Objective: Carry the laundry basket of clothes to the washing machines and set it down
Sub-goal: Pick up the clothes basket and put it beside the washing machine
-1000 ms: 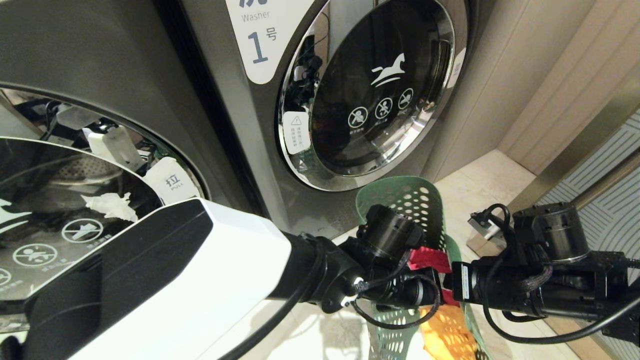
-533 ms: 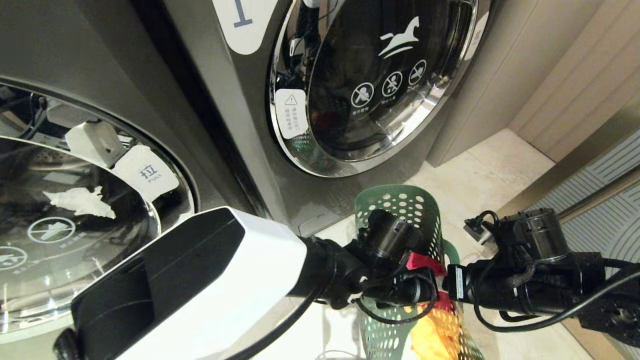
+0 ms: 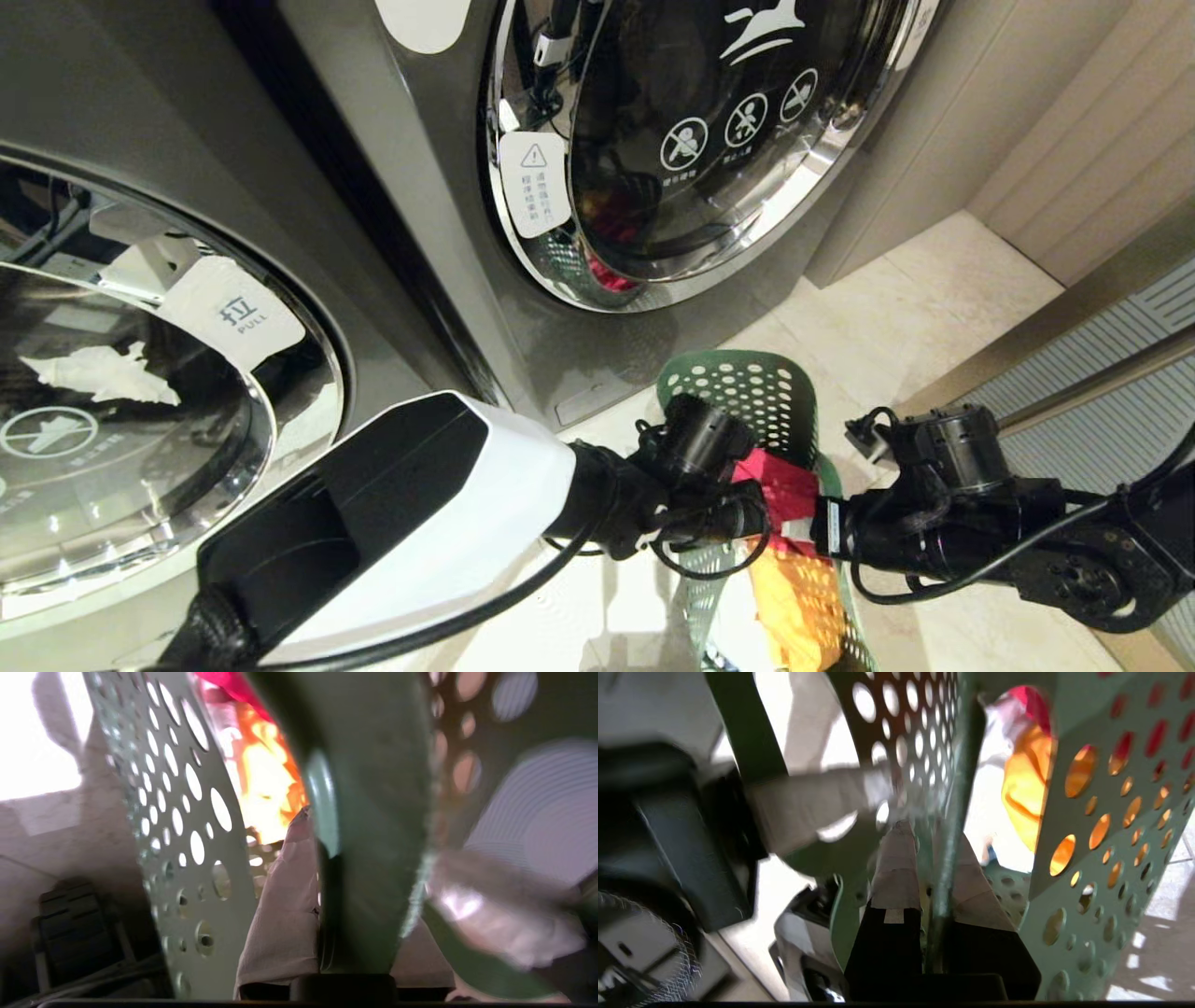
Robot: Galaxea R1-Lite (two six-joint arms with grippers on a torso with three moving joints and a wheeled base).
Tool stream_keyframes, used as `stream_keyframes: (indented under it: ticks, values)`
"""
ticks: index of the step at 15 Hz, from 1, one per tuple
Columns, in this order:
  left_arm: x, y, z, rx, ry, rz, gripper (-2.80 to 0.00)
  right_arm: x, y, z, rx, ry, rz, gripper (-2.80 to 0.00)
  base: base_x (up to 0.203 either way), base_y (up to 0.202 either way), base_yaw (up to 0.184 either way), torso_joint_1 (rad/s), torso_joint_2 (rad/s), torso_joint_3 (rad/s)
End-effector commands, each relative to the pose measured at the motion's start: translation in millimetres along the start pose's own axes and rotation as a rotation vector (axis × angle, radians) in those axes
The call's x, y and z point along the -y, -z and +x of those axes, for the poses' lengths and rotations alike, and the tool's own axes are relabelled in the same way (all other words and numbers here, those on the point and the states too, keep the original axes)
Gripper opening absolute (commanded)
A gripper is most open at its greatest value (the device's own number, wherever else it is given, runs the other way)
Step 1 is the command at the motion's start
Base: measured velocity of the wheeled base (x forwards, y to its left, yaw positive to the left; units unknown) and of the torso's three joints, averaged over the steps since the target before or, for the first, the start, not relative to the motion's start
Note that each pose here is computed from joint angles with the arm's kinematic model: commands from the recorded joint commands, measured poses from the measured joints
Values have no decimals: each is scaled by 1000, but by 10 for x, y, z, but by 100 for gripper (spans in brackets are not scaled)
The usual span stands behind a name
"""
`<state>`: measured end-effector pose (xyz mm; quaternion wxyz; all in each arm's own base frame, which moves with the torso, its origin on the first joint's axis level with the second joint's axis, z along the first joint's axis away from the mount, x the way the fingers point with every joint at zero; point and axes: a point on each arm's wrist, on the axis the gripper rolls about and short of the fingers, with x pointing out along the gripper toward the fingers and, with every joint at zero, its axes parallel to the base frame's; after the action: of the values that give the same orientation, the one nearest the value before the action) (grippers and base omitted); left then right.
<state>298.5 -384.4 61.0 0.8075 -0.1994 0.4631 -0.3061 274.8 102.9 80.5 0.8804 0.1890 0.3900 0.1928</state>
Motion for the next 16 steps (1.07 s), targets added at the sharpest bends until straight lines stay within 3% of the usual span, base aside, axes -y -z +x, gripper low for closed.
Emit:
stream_keyframes:
  ticks: [1, 11, 16]
  values:
    - [-72, -45, 37, 9, -10, -17, -280, 99, 68, 146, -46, 27, -29, -280, 0, 0, 0, 0, 0, 0]
    - [-66, -75, 56, 23, -3, -13, -280, 272, 32, 252, -26, 58, -8, -280, 0, 0, 0, 0, 0, 0]
    - [-74, -90, 52, 30, -8, -14, -280, 539, -226, 228, 56, 117, -5, -280, 0, 0, 0, 0, 0, 0]
